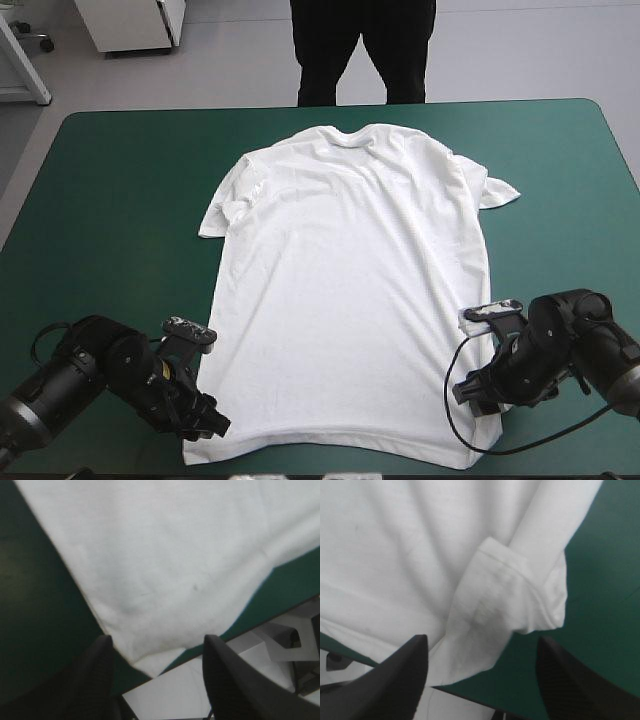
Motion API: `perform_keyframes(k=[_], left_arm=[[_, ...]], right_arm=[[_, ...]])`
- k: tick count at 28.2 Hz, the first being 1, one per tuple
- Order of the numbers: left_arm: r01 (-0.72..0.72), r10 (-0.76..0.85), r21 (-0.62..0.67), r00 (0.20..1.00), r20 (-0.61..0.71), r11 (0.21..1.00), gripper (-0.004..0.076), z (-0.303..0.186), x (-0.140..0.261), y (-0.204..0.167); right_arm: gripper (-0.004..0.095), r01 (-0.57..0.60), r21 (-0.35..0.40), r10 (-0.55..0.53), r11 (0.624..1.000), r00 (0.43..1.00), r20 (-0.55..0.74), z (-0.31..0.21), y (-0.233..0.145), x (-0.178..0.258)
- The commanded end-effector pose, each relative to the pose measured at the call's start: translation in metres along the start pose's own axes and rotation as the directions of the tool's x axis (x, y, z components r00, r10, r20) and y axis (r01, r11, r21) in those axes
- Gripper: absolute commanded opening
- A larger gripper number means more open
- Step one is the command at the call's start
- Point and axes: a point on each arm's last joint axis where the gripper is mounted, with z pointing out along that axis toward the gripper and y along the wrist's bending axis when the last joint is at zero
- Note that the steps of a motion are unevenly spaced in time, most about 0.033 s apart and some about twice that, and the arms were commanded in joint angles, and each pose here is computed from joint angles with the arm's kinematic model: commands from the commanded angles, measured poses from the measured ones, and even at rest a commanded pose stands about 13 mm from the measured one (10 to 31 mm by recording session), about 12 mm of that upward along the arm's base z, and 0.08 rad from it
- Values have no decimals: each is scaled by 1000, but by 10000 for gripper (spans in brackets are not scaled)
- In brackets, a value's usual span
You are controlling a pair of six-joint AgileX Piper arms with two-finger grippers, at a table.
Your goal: Fold the cloth
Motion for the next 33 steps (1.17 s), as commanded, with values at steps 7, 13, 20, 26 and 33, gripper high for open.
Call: perform_keyframes(k=[7,13,20,26,33], left_arm=[[81,33,-219,882,470,972,428,-101,-61,1],[165,10,-304,866,500,938,428,-99,-136,24],[222,-67,-332,905,420,917,428,-56,-202,69],[232,-100,-283,905,413,931,452,-32,-228,85],[228,-139,-238,930,340,944,452,5,-244,90]], right_arm=[[699,-75,280,-44,957,917,397,-100,-13,-46],[699,-126,325,-49,937,876,480,-129,-13,-82],[699,-129,347,-67,929,864,499,-136,-13,-119],[699,-120,351,-76,929,865,496,-134,-13,-130],[699,-118,365,-88,923,860,502,-134,-14,-131]])
